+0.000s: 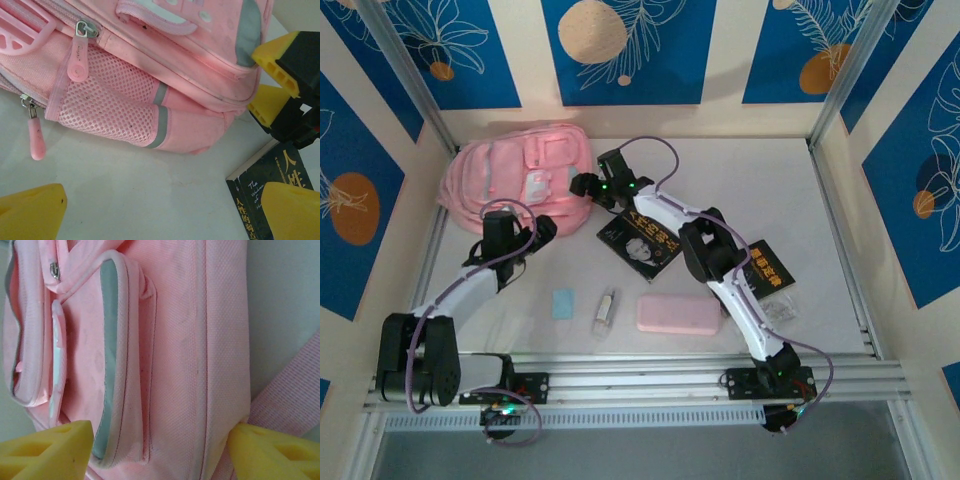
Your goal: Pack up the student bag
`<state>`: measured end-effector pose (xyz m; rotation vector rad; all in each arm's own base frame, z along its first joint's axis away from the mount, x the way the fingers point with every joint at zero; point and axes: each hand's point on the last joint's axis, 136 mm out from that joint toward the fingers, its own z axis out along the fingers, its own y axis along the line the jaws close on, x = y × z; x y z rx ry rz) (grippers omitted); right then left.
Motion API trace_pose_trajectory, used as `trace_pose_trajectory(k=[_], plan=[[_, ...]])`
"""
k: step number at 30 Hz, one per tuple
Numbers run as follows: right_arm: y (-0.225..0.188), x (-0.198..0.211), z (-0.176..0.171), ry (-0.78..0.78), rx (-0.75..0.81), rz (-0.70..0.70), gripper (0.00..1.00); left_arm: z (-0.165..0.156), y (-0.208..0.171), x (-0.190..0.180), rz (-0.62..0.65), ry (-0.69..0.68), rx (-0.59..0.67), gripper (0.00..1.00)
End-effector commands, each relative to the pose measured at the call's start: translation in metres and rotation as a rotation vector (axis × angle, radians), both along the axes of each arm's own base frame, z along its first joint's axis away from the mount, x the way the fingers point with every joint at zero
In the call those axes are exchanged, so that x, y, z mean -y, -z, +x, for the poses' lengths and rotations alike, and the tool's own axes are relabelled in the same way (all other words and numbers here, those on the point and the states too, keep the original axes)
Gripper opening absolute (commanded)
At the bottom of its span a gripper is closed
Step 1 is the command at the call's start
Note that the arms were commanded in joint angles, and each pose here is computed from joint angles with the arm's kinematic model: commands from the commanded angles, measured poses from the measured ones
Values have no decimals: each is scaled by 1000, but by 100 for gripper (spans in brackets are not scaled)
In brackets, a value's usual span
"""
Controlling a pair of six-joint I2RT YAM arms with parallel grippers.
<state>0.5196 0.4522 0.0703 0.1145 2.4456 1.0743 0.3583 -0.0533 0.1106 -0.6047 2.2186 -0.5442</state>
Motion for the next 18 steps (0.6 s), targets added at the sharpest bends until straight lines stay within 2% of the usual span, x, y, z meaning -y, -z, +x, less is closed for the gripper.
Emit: trace_pose_trajectory(k=[1, 3, 5, 11, 12, 14, 18], plan=[[47, 23, -5, 86, -83, -150, 74, -4, -2, 4, -6, 14, 3, 100], [50, 21, -4, 88, -88, -157, 73, -4, -1, 5, -11, 16, -1, 100], [55, 18, -5, 77, -101, -168, 66, -3, -1, 6, -21, 17, -1, 100], [68, 12, -10, 58, -153, -127, 5, -2, -4, 7, -33, 9, 8, 100], [65, 13, -9, 54, -151, -118, 0, -2, -4, 7, -34, 11, 9, 100], [52, 13, -5, 43, -125, -90, 0, -2, -3, 7, -35, 13, 7, 100], [-5, 15, 4, 4, -23, 6, 0, -1, 3, 7, -20, 20, -2, 100]])
